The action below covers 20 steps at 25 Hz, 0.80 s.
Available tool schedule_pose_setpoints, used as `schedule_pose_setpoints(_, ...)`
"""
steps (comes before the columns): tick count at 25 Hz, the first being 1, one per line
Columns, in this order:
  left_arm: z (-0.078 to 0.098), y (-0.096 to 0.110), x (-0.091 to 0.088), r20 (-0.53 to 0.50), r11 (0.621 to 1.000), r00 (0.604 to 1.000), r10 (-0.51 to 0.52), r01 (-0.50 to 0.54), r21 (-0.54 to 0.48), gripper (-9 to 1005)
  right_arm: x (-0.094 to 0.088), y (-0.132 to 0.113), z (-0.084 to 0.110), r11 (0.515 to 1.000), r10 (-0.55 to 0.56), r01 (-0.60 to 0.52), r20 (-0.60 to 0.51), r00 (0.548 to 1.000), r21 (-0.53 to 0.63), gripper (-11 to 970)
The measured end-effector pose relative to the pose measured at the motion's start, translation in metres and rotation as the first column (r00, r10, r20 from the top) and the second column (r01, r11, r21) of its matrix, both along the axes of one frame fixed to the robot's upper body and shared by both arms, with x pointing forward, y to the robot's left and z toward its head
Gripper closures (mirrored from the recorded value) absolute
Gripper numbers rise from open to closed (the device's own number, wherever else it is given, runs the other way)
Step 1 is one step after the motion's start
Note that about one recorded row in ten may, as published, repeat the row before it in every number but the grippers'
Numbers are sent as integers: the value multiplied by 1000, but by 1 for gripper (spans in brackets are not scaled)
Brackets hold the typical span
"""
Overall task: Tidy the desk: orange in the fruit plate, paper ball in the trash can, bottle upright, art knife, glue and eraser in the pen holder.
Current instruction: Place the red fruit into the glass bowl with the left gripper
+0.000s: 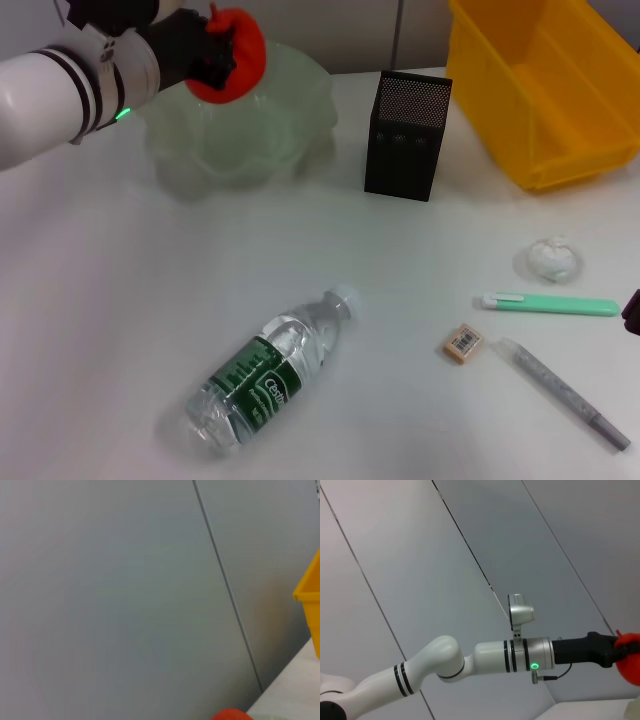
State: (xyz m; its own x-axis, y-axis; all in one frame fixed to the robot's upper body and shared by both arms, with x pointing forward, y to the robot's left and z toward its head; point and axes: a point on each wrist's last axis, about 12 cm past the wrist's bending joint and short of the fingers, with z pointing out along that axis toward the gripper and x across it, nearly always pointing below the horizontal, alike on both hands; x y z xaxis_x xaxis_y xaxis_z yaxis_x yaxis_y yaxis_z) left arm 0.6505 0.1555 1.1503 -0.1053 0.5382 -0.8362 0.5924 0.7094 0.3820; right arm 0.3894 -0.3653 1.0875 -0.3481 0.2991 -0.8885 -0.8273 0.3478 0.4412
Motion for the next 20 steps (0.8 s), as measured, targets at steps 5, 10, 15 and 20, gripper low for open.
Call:
schedule_pose_setpoints(5,-5,-1,-1,-21,1000,1000,-7,8,12,828,0,0,0,1000,2,-2,-2,1000,0,885)
schedule_pose_setpoints(10,-11,-4,-5,-59,998,997,-45,47,41,789,0,1,-2,1000,17,-18,-20,1000,-11,884)
schedule_pose_setpoints(15,-11,-6,-8,-69,996,995,-68,72,54,665,1,0,-3,999,28,-29,-36,999,-34,883)
schedule_pose_setpoints(20,-10,-6,-8,-62,996,996,-66,69,51,505,1,-1,-3,999,33,-35,-48,998,-40,728)
